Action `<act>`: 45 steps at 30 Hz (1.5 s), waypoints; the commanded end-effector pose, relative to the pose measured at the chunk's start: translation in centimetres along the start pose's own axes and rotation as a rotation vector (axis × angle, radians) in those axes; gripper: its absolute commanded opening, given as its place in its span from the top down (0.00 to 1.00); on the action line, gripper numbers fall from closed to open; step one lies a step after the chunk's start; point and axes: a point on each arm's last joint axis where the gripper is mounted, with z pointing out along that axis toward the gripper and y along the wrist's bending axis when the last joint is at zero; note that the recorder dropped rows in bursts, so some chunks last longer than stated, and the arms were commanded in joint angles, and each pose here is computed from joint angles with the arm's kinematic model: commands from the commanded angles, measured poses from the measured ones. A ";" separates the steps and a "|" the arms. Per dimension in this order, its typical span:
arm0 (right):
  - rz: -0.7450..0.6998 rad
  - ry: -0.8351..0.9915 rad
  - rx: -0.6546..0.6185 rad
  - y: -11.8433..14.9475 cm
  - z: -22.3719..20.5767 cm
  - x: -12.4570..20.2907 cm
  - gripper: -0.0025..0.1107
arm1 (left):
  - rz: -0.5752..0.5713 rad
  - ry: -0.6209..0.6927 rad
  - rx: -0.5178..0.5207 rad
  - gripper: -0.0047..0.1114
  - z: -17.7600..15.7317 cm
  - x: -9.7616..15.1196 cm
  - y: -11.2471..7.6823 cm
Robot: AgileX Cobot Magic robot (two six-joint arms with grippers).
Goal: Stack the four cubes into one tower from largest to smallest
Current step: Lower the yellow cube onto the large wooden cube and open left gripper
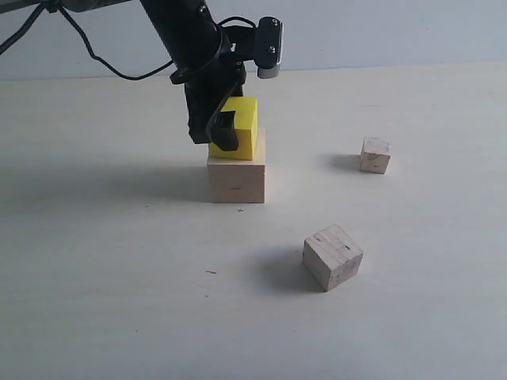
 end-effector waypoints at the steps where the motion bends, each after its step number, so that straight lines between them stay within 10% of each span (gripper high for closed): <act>1: -0.010 -0.012 -0.002 0.0 0.0 0.0 0.98 | -0.018 -0.010 -0.010 0.96 0.2 -0.3 0.1; 6: -0.010 -0.012 -0.002 0.0 0.0 0.0 0.98 | -0.020 0.004 0.030 0.92 0.2 -0.1 -0.2; 14: -0.011 -0.012 -0.002 0.0 0.0 0.0 0.98 | -0.043 -0.023 0.040 0.47 0.1 -0.4 -0.3; 45: -0.012 -0.005 -0.001 0.0 0.0 0.1 0.98 | -0.061 -0.042 -0.031 0.46 -0.1 -0.5 0.4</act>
